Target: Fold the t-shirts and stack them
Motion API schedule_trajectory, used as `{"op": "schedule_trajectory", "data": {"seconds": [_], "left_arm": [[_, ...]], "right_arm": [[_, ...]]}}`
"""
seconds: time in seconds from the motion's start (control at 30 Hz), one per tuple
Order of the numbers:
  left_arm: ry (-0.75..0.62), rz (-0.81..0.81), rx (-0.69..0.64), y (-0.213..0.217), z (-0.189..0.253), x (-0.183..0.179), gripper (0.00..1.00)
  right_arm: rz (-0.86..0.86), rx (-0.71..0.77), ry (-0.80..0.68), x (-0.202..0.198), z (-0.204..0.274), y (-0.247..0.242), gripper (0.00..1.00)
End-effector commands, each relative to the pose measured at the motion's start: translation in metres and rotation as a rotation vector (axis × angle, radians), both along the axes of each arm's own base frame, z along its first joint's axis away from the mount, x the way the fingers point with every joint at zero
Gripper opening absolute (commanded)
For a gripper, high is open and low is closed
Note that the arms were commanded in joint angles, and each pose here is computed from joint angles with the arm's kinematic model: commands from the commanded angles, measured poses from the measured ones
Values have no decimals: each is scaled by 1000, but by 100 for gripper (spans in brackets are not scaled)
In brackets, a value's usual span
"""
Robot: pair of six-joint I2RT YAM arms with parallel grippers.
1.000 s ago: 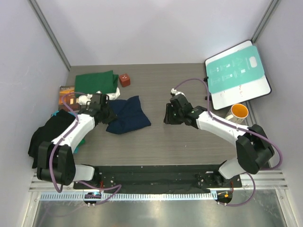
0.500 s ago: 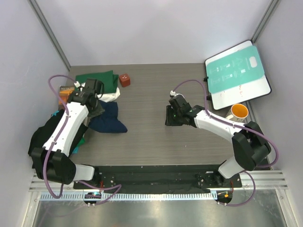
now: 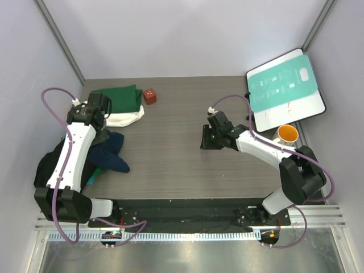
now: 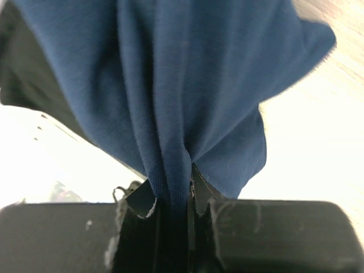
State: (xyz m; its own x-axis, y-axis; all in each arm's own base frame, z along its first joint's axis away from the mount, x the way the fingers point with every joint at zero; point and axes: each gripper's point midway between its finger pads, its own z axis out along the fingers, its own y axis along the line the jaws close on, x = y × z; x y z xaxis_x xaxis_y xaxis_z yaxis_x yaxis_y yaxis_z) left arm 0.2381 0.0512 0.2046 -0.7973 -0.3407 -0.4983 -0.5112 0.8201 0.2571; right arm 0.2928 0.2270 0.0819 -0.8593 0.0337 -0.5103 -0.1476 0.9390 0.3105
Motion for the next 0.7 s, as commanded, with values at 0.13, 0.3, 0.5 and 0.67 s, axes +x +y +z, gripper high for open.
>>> {"op": "schedule_trajectory", "data": {"seconds": [0.13,0.3,0.5,0.67], "left_arm": [[-80,85,192,34,68,4,0],[-48,120,227,42,65,-3,0],[-68,234,231,64,71,-31,0],[-95,315,302,81,80,-57,0]], "right_arm": [[27,61,11,3,-2,6,39],[34,80,27,2,-5,7,39],[35,94,48,3,-8,3,39],[52,132,100,-7,-18,7,39]]}}
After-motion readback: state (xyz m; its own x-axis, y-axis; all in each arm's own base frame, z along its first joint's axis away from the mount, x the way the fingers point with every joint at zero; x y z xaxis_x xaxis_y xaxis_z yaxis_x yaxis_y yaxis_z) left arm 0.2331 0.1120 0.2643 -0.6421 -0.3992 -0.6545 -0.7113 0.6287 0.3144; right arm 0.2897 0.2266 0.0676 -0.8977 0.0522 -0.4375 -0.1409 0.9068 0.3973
